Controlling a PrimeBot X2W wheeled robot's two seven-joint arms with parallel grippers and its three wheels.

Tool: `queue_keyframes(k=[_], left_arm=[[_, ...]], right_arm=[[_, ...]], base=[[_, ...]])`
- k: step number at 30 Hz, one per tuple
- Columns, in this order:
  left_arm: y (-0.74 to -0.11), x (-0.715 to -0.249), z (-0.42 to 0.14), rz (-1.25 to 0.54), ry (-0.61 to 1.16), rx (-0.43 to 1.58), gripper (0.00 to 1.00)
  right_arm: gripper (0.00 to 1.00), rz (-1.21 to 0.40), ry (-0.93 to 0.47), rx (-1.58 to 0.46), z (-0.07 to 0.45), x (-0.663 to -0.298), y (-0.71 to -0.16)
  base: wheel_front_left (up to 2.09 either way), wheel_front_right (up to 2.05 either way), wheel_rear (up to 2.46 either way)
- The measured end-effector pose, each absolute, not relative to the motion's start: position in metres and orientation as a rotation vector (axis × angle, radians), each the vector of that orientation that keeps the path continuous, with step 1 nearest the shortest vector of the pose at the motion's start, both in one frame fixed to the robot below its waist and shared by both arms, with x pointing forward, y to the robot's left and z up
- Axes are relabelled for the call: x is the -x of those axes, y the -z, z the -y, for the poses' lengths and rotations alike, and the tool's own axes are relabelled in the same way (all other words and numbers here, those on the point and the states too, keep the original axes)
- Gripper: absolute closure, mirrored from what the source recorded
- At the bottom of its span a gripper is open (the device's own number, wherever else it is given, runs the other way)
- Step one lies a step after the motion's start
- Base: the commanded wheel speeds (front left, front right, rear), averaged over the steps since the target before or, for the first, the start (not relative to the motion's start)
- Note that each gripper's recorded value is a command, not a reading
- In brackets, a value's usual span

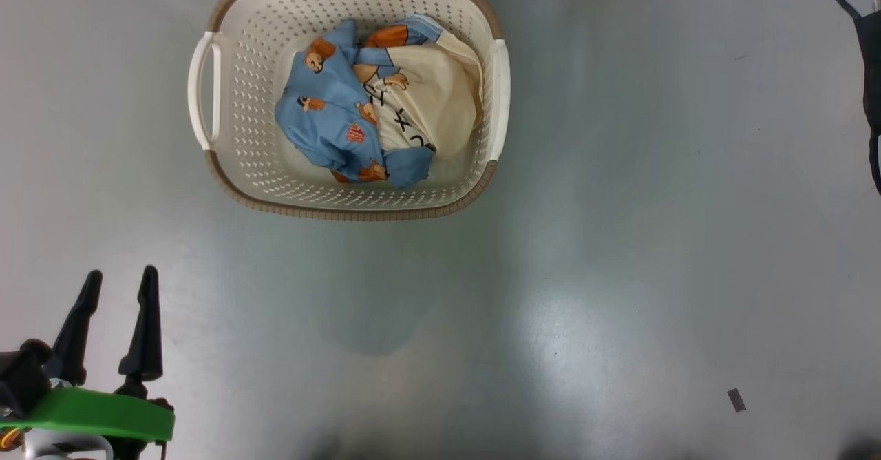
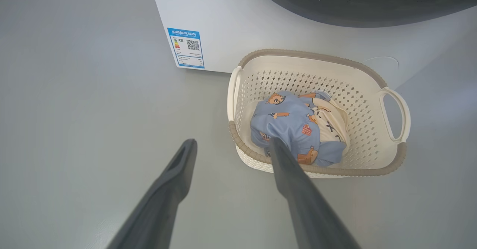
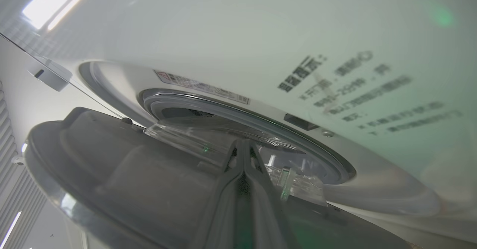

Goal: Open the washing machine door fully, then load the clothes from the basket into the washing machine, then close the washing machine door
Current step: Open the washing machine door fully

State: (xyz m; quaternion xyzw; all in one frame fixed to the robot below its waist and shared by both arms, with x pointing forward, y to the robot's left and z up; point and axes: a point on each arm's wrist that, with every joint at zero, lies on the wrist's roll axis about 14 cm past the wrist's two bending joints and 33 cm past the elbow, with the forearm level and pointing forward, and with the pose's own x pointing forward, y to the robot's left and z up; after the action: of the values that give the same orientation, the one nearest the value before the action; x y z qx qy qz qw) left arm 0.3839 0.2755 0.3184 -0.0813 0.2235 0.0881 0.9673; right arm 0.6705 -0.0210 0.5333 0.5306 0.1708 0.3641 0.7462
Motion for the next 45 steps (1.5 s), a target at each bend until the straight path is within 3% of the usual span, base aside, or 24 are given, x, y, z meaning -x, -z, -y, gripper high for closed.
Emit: queue_keyframes(k=[19, 45], left_arm=[[-0.329, -0.391, -0.270, -0.409, -0.168, 0.179, 0.00], [-0.385, -0.362, -0.256, -0.274, -0.189, 0.240, 0.00]], right_arm=[[1.00, -0.542, -0.883, -1.105, -0.009, -0.621, -0.518], [1.00, -0.798, -1.003, -1.136, -0.056, -0.467, -0.520]], base=[[0.00, 0.00, 0.00], [0.00, 0.00, 0.00]])
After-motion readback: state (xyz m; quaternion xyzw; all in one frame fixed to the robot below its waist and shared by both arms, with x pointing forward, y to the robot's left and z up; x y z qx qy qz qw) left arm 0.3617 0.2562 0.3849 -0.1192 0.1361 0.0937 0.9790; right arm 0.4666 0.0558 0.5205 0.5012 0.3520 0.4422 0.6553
